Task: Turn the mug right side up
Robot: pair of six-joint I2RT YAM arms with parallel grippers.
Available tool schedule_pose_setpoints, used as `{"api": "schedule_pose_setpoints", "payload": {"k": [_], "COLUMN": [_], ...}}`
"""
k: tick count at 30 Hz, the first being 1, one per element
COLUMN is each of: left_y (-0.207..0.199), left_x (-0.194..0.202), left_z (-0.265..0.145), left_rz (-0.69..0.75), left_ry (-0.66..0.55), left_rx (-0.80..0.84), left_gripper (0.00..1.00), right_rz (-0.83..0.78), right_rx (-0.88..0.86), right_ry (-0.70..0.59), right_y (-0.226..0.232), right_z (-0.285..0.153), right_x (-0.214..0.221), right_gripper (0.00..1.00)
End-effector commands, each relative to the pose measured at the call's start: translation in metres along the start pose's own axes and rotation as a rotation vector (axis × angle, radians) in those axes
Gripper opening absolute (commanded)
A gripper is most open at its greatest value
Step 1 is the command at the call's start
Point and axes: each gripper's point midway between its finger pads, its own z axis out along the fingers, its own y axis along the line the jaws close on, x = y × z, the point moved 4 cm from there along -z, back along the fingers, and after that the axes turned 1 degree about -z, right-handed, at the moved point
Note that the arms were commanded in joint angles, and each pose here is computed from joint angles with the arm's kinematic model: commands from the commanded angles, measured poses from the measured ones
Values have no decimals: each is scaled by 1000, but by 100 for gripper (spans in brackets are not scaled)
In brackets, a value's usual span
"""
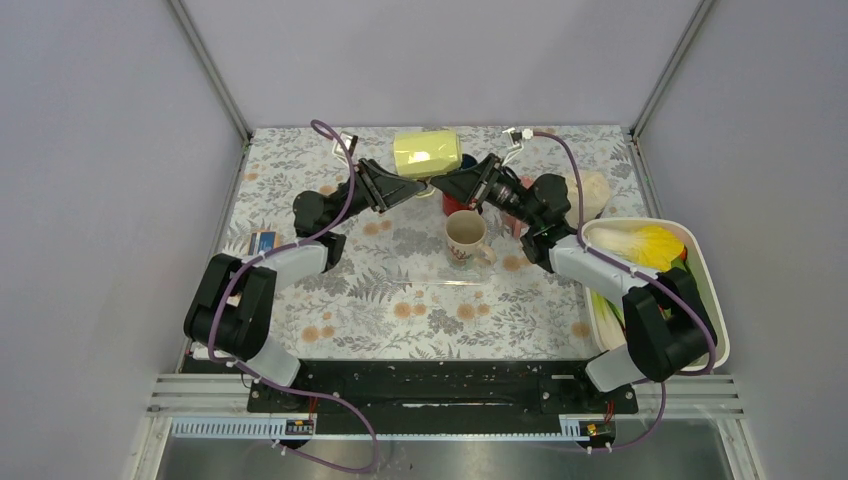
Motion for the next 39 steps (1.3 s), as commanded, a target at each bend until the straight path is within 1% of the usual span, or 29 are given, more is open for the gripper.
{"api": "schedule_pose_setpoints", "payload": {"k": [1,9,14,19,21,27,28,29,30,31,33,36,39], "left_y": [-62,-60,-58,-58,-57,-51,-49,-49,-50,-49,-53,-60,-68], "left_x": [-24,-23,-23,-24,-24,-28,-29,-31,-33,-35,-40,-48,-57], "left_z": [6,5,6,7,7,3,2,0,-3,-5,-11,-19,-25], "left_rz": [185,183,179,177,175,191,198,211,225,231,260,306,352], "left_ry": [-79,-76,-72,-69,-66,-62,-57,-58,-60,-64,-75,-91,-94], "left_rx": [182,177,169,169,161,114,102,95,87,78,72,65,57], "left_gripper": [51,41,33,12,1,0,0,0,0,0,0,0,0], "right_rz": [-52,-53,-53,-57,-60,-65,-68,-74,-85,-93,-124,-176,-222], "right_rx": [-75,-92,-107,-102,-105,-115,-118,-119,-122,-127,-132,-115,-84], "right_ry": [38,34,34,54,58,69,78,88,94,98,109,149,192], "right_y": [9,13,17,16,17,18,19,20,20,21,21,16,9], "right_z": [0,3,3,2,2,5,6,6,6,6,3,-2,-11], "right_x": [19,23,21,29,30,29,29,28,26,24,21,18,15], "right_gripper": [0,0,0,0,0,0,4,13,28,38,53,64,69]}}
